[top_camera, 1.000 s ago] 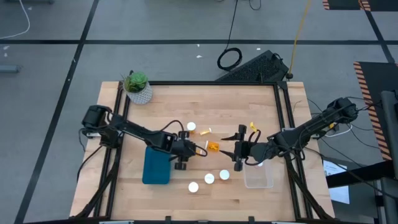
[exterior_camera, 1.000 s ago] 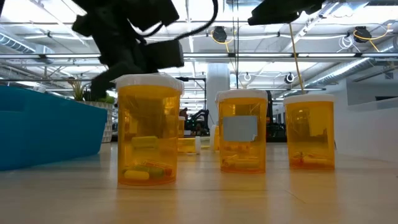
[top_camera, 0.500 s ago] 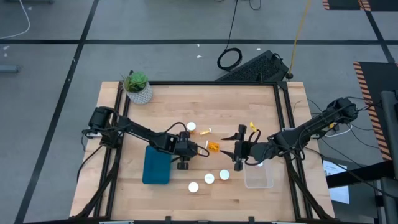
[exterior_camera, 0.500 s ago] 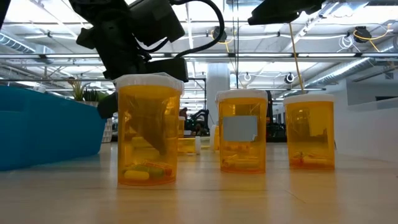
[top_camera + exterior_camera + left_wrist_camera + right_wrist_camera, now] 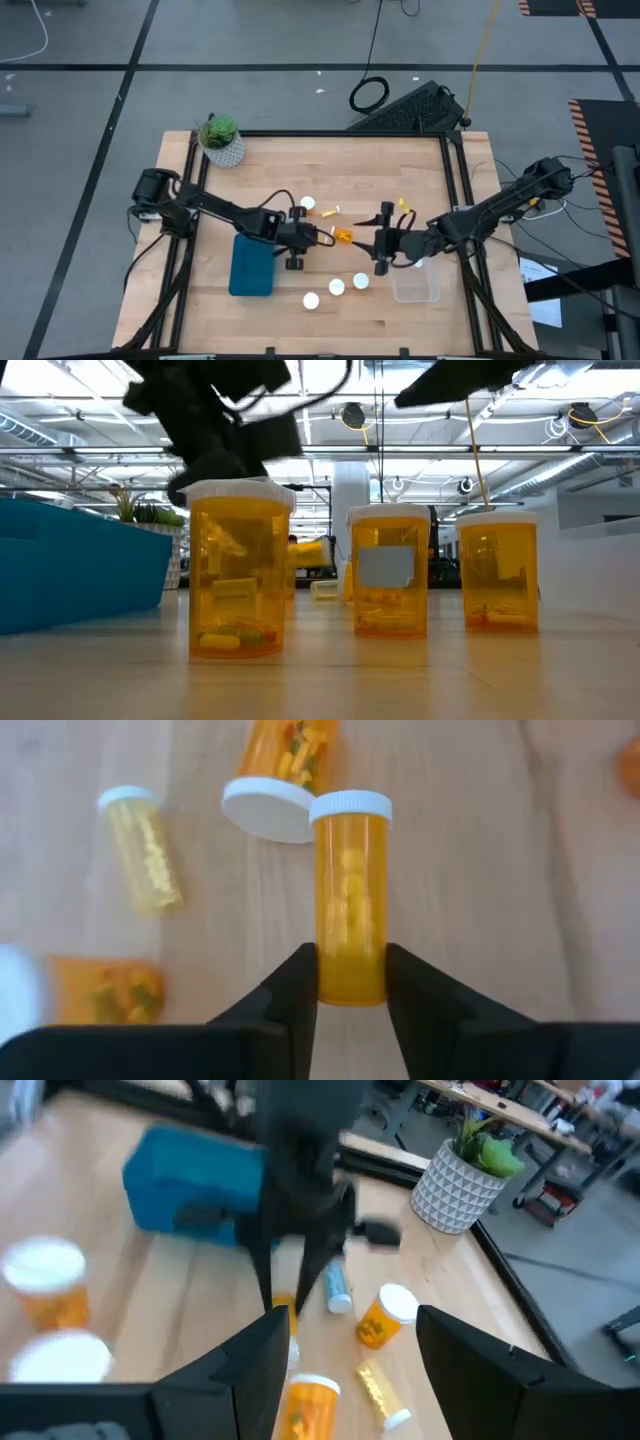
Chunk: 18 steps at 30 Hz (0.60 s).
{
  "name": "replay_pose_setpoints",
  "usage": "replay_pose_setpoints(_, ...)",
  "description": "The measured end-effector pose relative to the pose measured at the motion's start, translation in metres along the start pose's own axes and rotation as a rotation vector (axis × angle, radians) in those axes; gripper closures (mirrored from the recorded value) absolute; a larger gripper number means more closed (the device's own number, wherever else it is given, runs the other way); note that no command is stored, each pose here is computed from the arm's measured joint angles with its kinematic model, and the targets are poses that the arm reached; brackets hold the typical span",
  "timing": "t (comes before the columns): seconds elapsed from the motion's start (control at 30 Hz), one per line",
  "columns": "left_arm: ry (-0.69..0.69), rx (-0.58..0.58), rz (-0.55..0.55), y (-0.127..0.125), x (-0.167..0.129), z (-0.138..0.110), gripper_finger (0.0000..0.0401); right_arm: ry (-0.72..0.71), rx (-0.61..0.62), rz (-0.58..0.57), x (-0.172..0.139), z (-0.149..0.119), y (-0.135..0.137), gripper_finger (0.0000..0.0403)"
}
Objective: Pick and place medicine bottles into bin by pill shape (circle, oval)
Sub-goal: Put the orange bottled tablet into the transparent bin
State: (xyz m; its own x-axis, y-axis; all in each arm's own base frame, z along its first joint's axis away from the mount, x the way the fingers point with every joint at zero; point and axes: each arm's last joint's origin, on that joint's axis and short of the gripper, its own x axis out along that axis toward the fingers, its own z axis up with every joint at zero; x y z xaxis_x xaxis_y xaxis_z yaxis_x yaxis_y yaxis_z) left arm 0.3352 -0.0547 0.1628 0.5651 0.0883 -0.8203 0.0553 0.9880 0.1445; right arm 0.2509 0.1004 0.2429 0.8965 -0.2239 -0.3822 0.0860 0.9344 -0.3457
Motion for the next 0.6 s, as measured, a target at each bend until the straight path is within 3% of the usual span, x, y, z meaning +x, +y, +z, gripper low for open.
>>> replay_pose_setpoints(0.4, -0.222, -0.005, -0.025, 0.001, -0.06, 0.022, 0.029, -0.021, -0.201, 0.079, 0.038, 0.018, 0.037, 0.019)
replay_pose_setpoints(0.6, -0.239, 0.039, -0.059, -0.01, -0.077, 0.02, 0.0289, -0.017, -0.268, 0.1, 0.051, 0.028, 0.047, 0.019)
